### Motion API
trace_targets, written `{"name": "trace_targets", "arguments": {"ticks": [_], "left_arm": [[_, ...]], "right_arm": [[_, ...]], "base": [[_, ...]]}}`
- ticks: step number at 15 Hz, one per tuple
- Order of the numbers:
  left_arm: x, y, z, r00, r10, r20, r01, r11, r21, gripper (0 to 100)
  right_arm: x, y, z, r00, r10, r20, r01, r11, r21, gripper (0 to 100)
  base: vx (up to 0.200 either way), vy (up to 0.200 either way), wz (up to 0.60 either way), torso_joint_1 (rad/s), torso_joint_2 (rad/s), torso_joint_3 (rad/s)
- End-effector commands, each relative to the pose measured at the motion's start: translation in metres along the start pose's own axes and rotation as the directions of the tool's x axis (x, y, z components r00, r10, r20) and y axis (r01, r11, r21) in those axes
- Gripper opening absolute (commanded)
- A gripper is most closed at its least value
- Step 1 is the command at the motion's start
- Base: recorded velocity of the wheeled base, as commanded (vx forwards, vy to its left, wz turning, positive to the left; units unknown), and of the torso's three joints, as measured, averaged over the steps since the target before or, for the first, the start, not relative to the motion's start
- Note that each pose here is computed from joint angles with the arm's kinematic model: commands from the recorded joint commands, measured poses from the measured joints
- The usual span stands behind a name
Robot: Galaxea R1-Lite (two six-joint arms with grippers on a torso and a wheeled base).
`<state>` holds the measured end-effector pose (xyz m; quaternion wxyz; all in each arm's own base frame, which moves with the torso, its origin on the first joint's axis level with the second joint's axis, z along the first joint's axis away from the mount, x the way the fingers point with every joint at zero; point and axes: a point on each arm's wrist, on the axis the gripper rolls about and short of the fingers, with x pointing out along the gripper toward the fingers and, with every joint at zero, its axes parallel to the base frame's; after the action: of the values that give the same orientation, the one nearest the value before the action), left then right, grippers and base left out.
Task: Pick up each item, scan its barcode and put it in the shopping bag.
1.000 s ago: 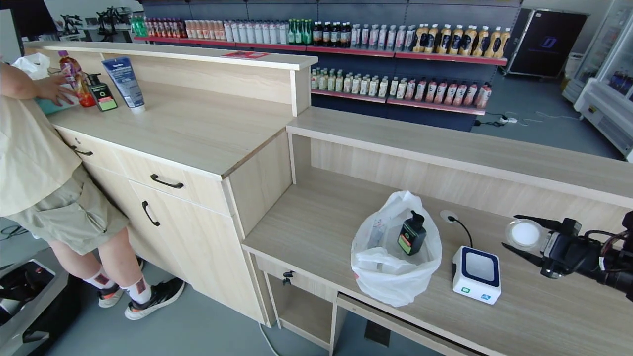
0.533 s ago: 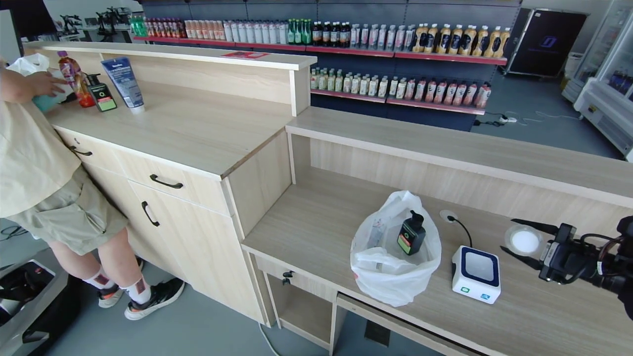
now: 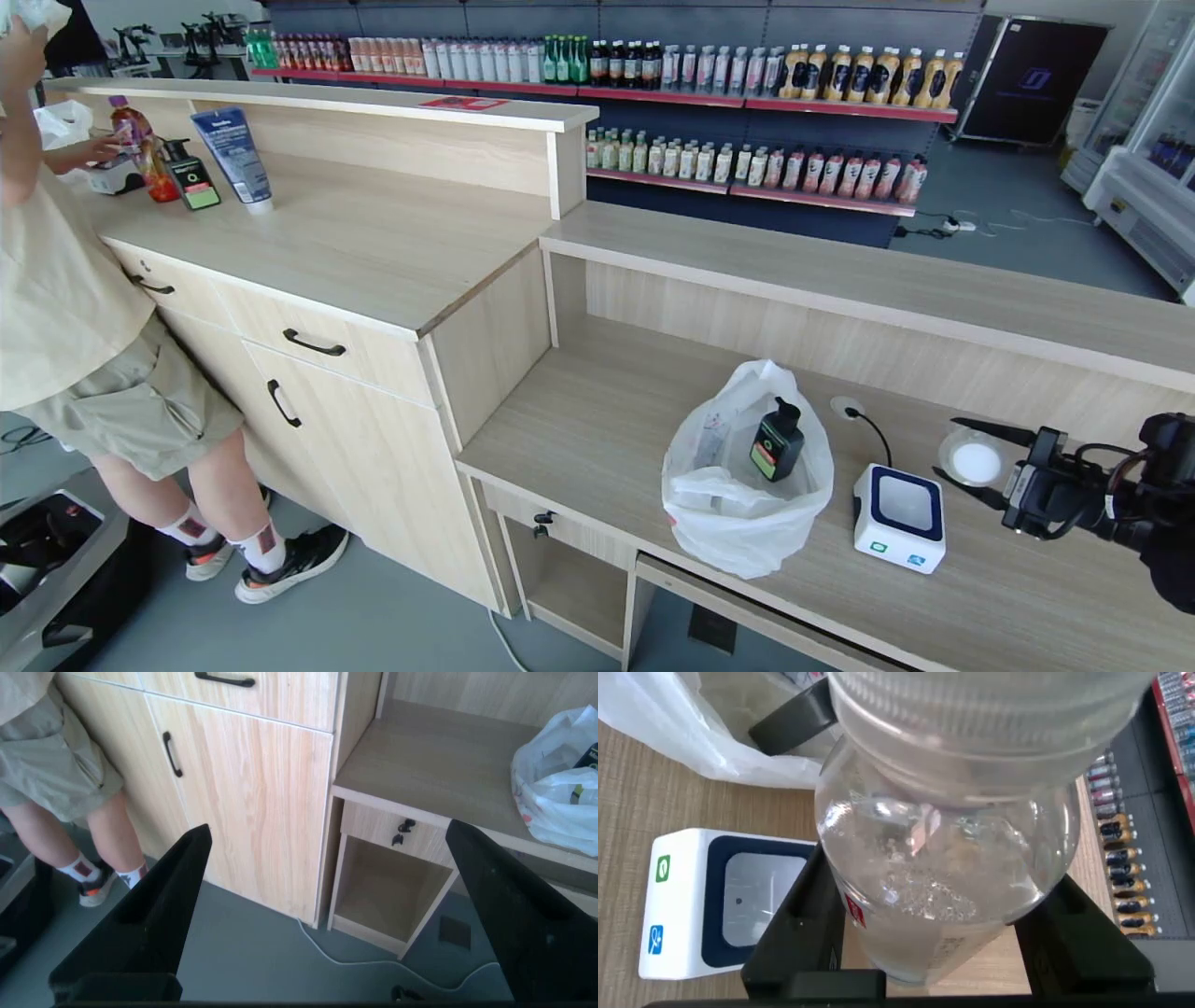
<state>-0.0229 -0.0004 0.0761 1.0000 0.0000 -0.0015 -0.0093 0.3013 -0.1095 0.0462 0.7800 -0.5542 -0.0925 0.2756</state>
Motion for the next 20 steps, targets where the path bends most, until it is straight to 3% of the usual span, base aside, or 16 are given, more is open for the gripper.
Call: {"name": "trace_targets", "arguments": {"ticks": [1,6,20], "left_arm": [[0.000,0.000,0.000,1.000,0.000,0.000,0.000,1.000,0.000,100],[0.000,0.000,0.000,1.000,0.000,-0.001,0.000,1.000,0.000,100],[0.000,0.000,0.000,1.000,0.000,0.000,0.000,1.000,0.000,100]], "right_arm": [[0.004,0.008,-0.006,1.000,0.015,0.001,-0.015,1.000,0.017,0],[0.009,0.021,-0.013,0.999,0.039,0.001,-0.039,0.999,0.036,0],[0.046,0.029,-0.020,0.996,0.046,0.073,-0.047,0.999,0.012,0]], "base": [[0.000,0.000,0.00,0.000,0.00,0.000],[0.000,0.000,0.00,0.000,0.00,0.000],[0.000,0.000,0.00,0.000,0.00,0.000]]}}
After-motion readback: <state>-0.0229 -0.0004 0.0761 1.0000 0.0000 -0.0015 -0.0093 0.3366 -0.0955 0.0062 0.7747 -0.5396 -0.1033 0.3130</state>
